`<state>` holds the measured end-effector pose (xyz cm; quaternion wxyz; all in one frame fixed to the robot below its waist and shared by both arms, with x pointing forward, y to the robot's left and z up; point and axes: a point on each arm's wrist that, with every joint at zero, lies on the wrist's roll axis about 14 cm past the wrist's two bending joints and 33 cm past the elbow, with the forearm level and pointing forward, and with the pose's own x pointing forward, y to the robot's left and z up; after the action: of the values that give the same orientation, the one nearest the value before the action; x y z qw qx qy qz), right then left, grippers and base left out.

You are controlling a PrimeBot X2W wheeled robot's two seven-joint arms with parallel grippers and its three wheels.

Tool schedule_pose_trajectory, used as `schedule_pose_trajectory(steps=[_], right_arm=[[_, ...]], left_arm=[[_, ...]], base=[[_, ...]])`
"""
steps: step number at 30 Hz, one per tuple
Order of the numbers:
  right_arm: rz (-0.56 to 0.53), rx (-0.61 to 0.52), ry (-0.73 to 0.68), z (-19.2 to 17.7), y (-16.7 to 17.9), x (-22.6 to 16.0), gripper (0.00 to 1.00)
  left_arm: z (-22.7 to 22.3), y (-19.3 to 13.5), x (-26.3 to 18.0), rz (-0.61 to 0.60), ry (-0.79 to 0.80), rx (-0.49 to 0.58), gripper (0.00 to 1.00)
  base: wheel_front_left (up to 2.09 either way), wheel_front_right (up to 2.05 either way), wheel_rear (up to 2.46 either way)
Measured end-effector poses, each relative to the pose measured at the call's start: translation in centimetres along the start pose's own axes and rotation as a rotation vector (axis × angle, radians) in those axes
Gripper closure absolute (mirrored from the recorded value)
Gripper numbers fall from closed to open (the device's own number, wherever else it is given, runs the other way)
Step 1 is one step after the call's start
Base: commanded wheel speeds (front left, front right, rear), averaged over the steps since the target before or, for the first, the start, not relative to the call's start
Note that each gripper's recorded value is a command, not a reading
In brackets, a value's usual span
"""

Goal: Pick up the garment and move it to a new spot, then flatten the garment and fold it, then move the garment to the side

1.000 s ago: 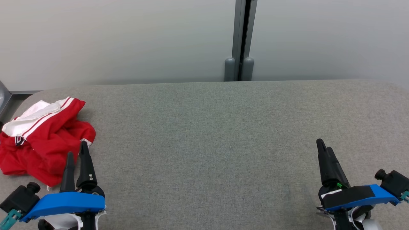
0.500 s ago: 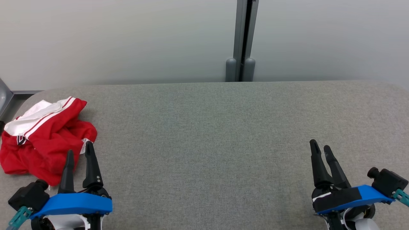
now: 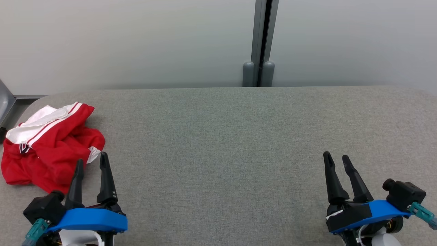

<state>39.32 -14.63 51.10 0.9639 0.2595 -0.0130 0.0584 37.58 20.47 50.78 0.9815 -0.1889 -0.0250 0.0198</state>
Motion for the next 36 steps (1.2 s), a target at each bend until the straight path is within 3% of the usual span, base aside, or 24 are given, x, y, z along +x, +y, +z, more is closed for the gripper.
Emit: schedule_pose_trajectory(steps=[36], right_arm=[[0.066, -0.328, -0.012, -0.4, 0.8, 0.7, 0.0]], left_arm=[[-2.0, -0.4, -0.2, -0.06, 0.039, 0.291, 0.0]], base=[[0.0, 0.0, 0.0]])
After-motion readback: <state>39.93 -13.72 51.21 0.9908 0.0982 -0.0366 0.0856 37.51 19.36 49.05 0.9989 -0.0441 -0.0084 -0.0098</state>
